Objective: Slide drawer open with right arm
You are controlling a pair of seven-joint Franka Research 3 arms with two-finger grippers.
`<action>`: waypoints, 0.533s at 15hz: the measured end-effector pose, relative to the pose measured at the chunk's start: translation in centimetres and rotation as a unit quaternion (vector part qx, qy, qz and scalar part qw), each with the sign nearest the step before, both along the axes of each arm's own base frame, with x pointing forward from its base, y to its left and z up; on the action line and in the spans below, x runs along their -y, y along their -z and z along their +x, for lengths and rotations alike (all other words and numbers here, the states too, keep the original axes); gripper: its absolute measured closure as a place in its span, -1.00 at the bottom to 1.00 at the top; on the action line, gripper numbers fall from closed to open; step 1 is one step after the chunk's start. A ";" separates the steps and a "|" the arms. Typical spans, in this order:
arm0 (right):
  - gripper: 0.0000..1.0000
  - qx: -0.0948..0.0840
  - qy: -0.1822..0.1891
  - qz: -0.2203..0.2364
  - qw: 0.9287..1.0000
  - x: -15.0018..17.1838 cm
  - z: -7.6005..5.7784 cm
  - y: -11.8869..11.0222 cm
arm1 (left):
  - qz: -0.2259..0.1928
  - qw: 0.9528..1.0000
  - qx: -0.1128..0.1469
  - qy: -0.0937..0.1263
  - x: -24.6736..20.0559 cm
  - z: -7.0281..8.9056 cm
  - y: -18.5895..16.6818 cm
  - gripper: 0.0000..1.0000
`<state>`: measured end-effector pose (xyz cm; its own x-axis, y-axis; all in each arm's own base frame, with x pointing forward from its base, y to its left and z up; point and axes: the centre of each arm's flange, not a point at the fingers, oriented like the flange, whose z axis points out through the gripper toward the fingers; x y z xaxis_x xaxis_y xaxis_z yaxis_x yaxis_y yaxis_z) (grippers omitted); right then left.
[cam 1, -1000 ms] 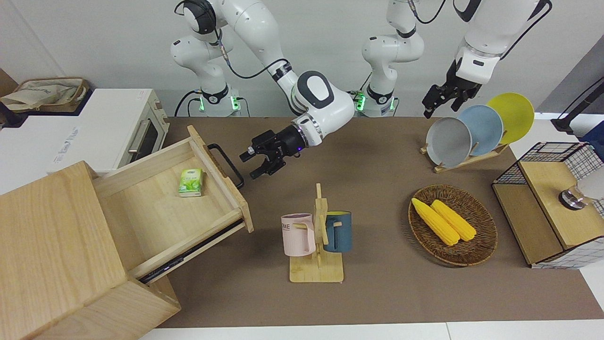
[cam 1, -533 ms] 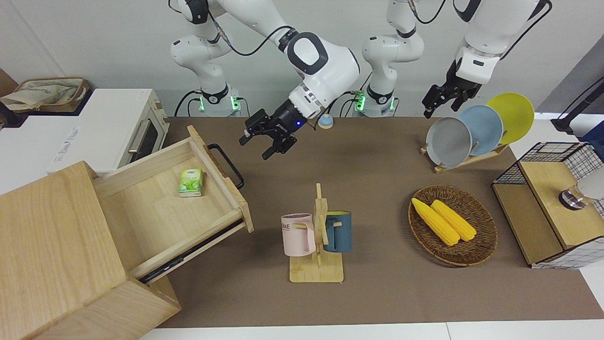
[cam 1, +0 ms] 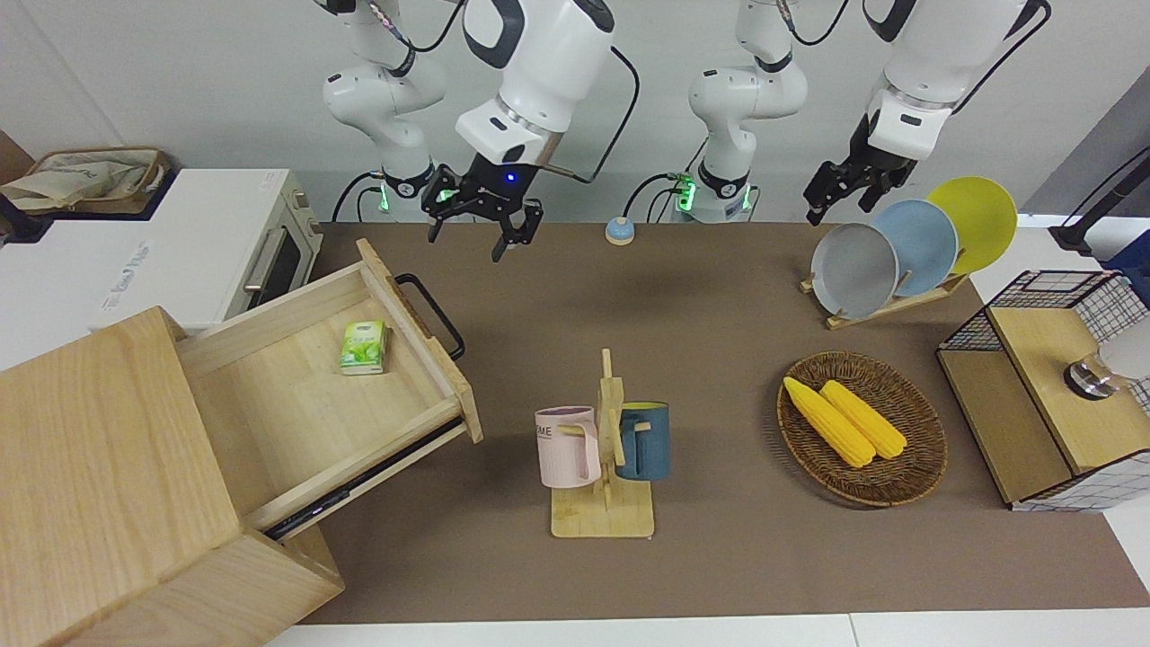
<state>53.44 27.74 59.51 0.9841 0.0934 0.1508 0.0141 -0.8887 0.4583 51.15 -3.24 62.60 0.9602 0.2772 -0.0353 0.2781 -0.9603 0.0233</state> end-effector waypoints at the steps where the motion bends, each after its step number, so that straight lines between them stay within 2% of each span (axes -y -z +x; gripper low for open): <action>1: -0.97 -0.004 0.010 0.019 1.000 1.0 0.0 -0.8 | 0.000 1.000 0.000 0.000 0.0 0.0 0.0 -0.99; 3: -0.97 -0.014 0.023 0.050 0.998 3.6 0.2 -1.9 | 0.000 1.000 0.000 0.000 0.0 0.0 0.0 -0.99; 6: -0.97 -0.030 0.033 0.088 0.995 6.5 0.4 -2.3 | 0.000 1.000 0.000 0.000 0.0 0.0 0.0 -0.99; 8: -0.97 -0.040 0.045 0.114 0.992 9.9 0.5 -3.0 | 0.000 1.000 0.000 0.000 0.0 0.0 0.0 -0.99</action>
